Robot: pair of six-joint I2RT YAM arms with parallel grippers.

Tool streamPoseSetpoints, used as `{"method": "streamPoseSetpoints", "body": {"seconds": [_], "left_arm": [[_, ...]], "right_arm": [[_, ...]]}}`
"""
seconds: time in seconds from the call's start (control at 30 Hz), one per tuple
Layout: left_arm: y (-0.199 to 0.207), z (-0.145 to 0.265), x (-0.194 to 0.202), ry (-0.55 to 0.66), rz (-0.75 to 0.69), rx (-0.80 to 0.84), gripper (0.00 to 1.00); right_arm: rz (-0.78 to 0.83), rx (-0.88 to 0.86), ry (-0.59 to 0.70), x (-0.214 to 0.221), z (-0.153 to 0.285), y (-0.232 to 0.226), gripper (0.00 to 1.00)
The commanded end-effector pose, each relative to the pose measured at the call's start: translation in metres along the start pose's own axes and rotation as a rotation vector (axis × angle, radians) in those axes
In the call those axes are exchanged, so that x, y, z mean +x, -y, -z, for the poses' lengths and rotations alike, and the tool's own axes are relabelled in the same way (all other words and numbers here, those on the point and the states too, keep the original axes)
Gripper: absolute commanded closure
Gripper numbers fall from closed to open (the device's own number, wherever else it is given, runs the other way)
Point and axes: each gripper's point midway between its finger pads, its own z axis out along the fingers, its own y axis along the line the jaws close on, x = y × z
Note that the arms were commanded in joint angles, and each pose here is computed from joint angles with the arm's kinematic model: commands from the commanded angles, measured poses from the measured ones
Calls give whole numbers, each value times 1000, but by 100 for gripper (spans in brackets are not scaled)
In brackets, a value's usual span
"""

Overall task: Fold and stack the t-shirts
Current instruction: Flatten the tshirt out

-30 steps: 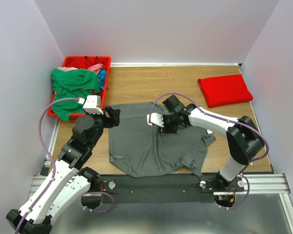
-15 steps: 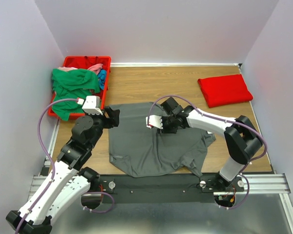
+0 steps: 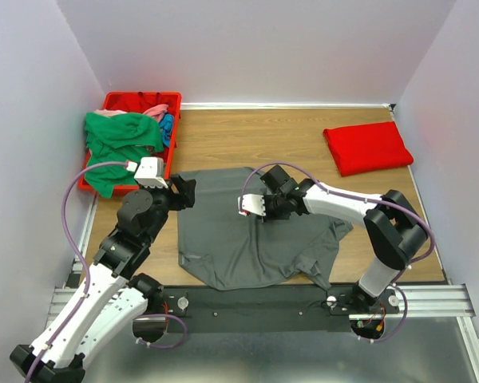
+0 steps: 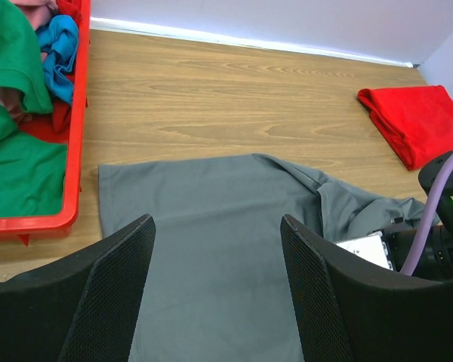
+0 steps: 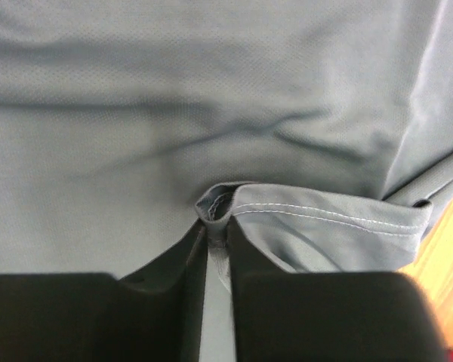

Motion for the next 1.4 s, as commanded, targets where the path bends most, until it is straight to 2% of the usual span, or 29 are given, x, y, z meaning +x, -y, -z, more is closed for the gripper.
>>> {"method": "streamPoseSetpoints", "body": {"seconds": [0.0,0.03,0.23,0.57,0.7,0.73,0.97,1.17,1.37], "left_arm": [[5,-3,3,8,21,29,25],[8,-5,1,17,32,44,25],[17,-28,30,-57,66,77,25],[-14,-81,54,-187,85,-43,26],[-35,-105,70,-281,71,-154,28],[-46,-113,86,-330,56,-210,29],[-83,-150,122,-493,-95,-367,38],[-114,-172,137,-608,-218,-464,39],[-127,-182,136,-627,-248,-469,40]], "right_arm": [[9,71,11,-7,12,12,83],[-3,83,18,-9,15,15,88],[-120,126,109,-13,40,33,100],[-461,207,270,37,87,92,100],[-574,215,306,58,92,108,100],[-608,225,314,65,96,113,100],[-660,233,337,80,100,114,99],[-710,266,330,94,106,118,100],[-792,364,281,121,117,132,99]]}}
